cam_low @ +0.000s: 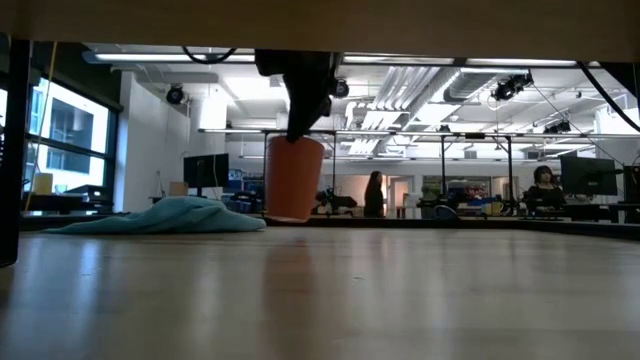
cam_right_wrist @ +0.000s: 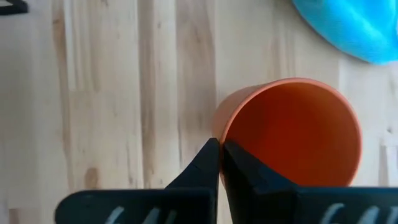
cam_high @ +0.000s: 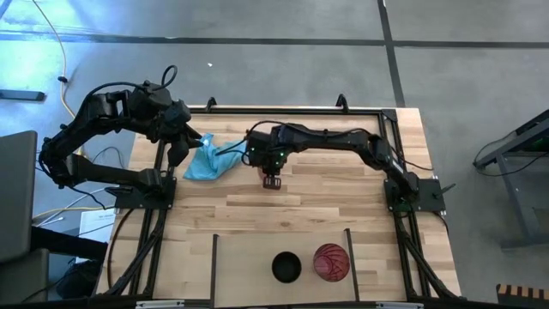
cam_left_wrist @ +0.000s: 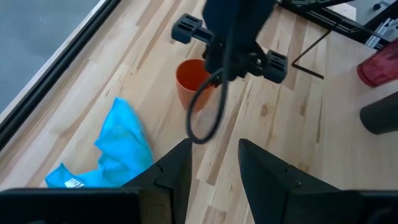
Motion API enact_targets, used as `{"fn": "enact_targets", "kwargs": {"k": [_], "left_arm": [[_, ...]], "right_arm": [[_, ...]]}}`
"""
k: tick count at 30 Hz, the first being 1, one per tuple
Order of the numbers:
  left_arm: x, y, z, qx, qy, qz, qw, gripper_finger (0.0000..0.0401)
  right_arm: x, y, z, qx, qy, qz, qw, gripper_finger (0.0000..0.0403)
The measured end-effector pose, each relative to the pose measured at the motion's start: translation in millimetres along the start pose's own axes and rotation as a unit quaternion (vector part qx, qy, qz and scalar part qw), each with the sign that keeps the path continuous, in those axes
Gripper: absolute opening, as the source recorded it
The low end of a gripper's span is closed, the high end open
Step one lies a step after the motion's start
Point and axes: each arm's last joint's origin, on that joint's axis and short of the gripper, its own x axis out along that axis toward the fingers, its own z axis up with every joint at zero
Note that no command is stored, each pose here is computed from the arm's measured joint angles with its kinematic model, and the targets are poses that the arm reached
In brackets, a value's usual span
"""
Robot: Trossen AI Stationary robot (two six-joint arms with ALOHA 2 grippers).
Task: Stack small to large cups/mugs on shelf
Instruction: Put the orange cup on the shelf
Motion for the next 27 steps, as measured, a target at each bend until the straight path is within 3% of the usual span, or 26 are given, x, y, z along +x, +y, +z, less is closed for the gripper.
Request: {"fn": "enact_targets", "kwargs": {"k": [27], "left_arm": [[-4,-1,-3,-0.029,-0.004,-0.014,0.999,0.0117]], "right_arm": [[29,31,-11,0.015,0.032,0.014,0.999,0.0000]]}}
